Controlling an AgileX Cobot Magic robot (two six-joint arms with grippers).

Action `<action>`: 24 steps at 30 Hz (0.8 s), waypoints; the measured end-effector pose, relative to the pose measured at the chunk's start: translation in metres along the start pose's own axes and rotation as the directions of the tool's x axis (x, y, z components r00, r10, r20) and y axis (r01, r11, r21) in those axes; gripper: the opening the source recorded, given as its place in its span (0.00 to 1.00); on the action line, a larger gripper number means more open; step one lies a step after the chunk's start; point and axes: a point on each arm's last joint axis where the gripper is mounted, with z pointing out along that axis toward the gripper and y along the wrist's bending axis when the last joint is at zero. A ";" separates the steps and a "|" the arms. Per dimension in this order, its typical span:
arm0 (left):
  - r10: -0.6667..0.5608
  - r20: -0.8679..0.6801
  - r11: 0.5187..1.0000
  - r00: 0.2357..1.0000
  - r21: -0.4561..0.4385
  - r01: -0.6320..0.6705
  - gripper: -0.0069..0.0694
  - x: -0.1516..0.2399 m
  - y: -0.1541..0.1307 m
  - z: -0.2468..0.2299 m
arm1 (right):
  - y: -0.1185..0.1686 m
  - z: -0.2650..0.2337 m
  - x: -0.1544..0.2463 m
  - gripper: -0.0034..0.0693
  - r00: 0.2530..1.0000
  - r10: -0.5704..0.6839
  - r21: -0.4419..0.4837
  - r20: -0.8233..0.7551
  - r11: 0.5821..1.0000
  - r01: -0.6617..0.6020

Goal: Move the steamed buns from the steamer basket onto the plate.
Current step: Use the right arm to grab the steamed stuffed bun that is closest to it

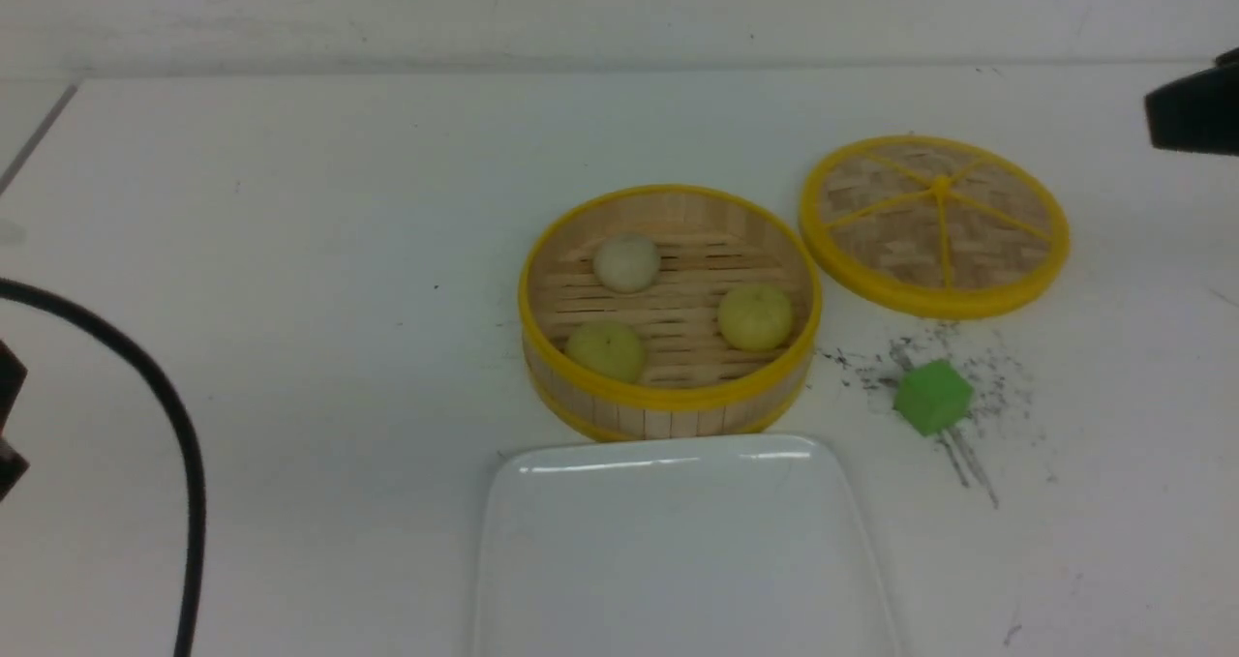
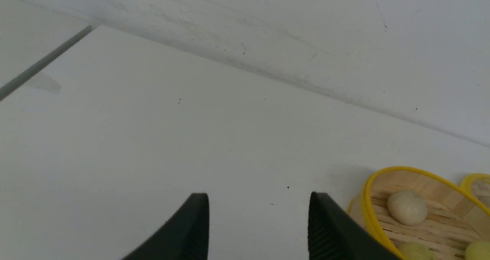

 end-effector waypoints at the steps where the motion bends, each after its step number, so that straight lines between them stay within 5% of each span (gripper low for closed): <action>1: 0.001 0.001 1.000 1.000 0.000 -0.001 0.58 0.000 0.000 0.000 | -0.002 0.007 -0.003 0.73 1.000 -0.005 -0.015 -0.012 1.000 0.005; 11: -0.071 -0.015 0.997 0.997 0.015 0.071 0.57 0.001 -0.001 0.000 | -0.001 0.104 -0.020 0.73 0.958 -0.181 -0.137 -0.222 0.979 0.154; 24: -0.052 -0.105 0.999 0.993 0.009 0.053 0.42 0.009 -0.001 -0.001 | -0.029 0.195 -0.023 0.73 0.923 -0.163 -0.136 -0.348 0.983 0.123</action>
